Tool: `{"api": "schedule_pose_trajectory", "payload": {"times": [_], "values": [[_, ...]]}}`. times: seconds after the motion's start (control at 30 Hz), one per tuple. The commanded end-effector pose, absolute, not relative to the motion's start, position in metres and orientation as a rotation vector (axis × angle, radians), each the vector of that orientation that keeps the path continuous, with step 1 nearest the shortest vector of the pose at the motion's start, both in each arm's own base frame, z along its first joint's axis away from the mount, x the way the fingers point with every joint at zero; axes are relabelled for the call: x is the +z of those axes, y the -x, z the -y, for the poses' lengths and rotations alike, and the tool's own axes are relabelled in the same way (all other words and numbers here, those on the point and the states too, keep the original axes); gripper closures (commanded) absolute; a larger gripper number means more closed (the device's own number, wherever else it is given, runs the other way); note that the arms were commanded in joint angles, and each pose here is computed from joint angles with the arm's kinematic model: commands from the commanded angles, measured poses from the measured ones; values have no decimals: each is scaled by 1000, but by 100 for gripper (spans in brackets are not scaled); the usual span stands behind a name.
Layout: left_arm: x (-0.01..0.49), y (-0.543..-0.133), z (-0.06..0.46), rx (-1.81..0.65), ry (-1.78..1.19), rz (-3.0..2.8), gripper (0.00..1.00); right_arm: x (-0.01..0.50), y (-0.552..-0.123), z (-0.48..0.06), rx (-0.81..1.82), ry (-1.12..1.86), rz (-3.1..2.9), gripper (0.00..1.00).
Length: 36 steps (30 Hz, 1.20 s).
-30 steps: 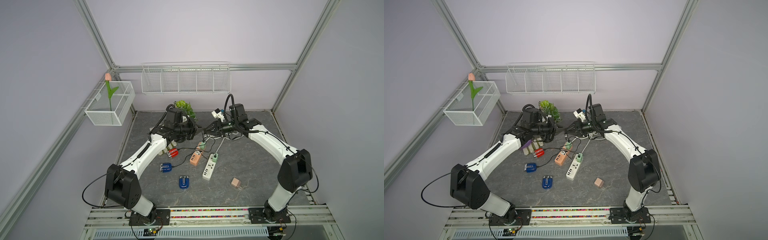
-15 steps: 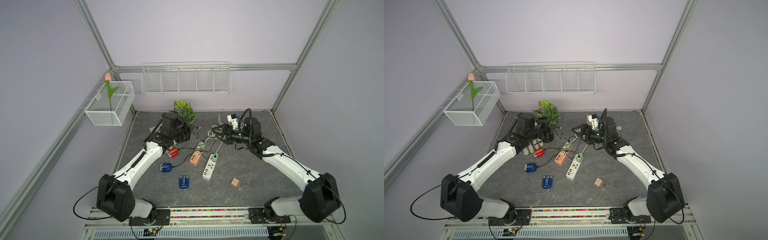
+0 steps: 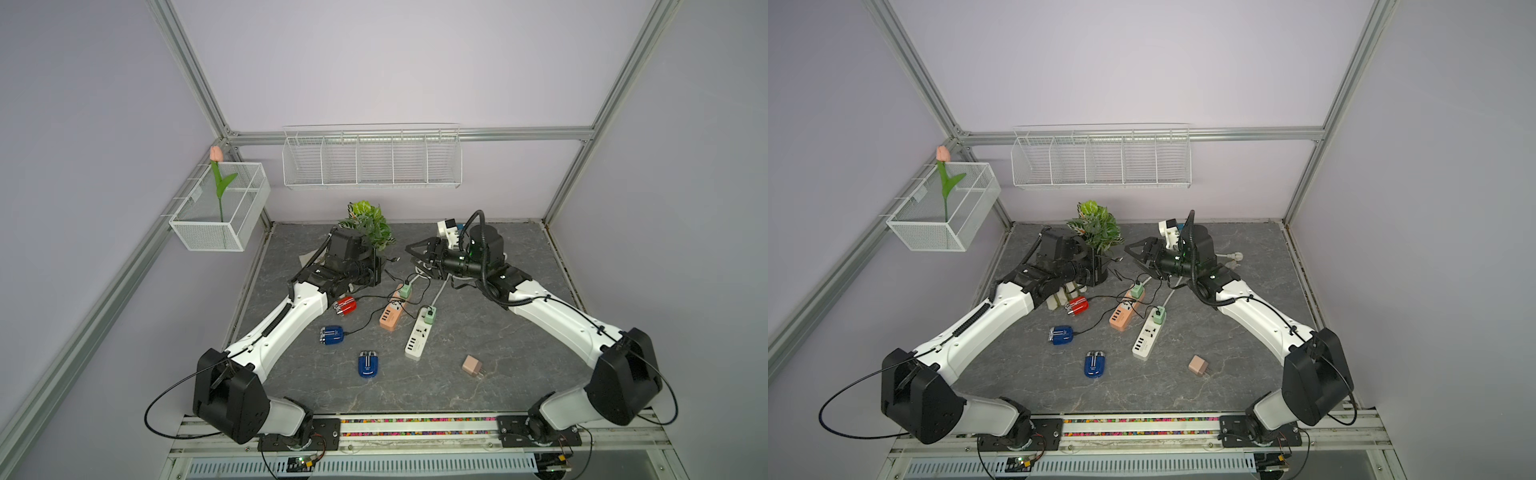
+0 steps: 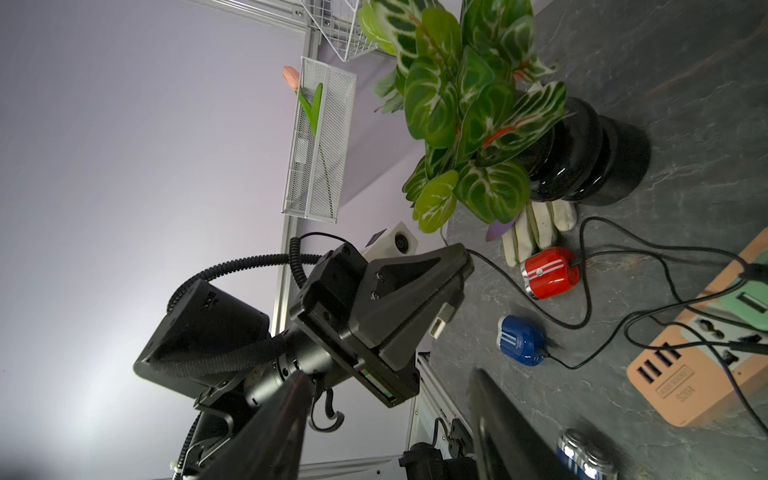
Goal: Charge the electric shaver
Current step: Pick up the charging cable from the center of the board.
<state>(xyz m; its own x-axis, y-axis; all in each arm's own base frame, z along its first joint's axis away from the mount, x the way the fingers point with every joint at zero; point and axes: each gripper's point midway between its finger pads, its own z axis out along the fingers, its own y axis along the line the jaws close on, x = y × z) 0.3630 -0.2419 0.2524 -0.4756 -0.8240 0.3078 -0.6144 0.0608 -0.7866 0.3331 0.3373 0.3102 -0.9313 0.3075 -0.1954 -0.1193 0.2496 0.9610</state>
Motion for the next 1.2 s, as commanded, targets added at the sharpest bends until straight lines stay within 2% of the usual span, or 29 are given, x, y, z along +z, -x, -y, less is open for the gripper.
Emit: {"api": "schedule_pose_trajectory", "payload": {"times": [0.0,0.1,0.6,0.8,1.0,1.17], "values": [[258,-366,241,-1363,1504,-2097,100,290,-332,-343,1706,-300,-2329,42],[257,-366,240,-1357,1500,-2094,100,277,-328,-347,1676,-355,-2426,47],[249,-362,241,-1352,1498,-2110,100,266,-337,-368,1639,-429,-2482,52],[249,-361,242,-1353,1495,-2116,100,263,-339,-365,1609,-460,-2487,50],[245,-359,243,-1345,1499,-2128,100,273,-349,-367,1620,-452,-2427,42],[242,-359,244,-1340,1502,-2139,100,276,-350,-368,1628,-445,-2427,41]]}}
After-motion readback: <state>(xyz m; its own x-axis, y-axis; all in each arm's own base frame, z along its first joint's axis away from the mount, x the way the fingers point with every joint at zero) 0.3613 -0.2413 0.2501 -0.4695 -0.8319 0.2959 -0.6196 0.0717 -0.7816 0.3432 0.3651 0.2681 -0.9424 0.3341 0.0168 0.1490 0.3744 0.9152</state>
